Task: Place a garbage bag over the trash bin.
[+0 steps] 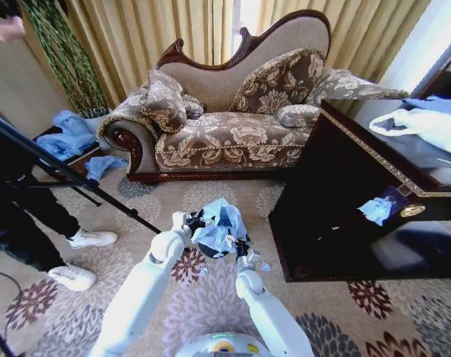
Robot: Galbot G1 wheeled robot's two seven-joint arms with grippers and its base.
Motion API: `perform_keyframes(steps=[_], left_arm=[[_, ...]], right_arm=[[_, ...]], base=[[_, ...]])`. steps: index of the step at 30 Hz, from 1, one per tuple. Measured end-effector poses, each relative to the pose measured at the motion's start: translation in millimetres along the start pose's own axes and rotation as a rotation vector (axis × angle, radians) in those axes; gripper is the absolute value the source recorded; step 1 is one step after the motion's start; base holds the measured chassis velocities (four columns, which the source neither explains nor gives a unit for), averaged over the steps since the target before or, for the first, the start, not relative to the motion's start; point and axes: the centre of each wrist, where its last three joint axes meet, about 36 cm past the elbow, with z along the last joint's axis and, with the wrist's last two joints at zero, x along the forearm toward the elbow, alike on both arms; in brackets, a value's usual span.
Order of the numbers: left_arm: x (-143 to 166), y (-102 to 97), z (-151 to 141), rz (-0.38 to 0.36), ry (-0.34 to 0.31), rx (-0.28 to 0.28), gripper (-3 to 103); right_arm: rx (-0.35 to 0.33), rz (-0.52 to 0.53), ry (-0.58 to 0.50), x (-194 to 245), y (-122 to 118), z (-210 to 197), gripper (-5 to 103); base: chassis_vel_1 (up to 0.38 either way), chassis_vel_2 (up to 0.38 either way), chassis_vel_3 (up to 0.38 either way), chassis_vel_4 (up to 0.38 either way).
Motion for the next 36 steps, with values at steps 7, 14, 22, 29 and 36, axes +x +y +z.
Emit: perform_keyframes(steps=[7, 14, 22, 29, 36], left_arm=[[-35.1, -3.2, -9.0, -0.002, 0.06, -0.078, 100], [-50.7, -3.1, -6.9, -0.009, 0.092, -0.114, 100], [-50.5, -2.2, 1.5, -0.011, 0.105, -0.116, 100], [-45.7, 0.4, 3.3, -0.012, 0.1, -0.11, 100], [-42.7, 1.8, 5.8, -0.011, 0.1, -0.106, 100]], right_arm=[[-0.001, 0.003, -0.006, 0.0, -0.9, -0.1, 100], [-0.003, -0.003, -0.007, 0.5, -1.9, 0.7, 100], [-0.001, -0.01, -0.004, -0.7, -6.2, 3.5, 100], [0.013, -0.021, -0.007, -0.6, -9.0, 6.8, 100], [0.032, -0.028, -0.014, 0.3, -11.6, 7.8, 100]], base=[[0.0, 0.0, 0.0, 0.0], [0.0, 0.0, 0.0, 0.0], [0.0, 0.0, 0.0, 0.0], [0.0, 0.0, 0.0, 0.0], [0.0, 0.0, 0.0, 0.0]])
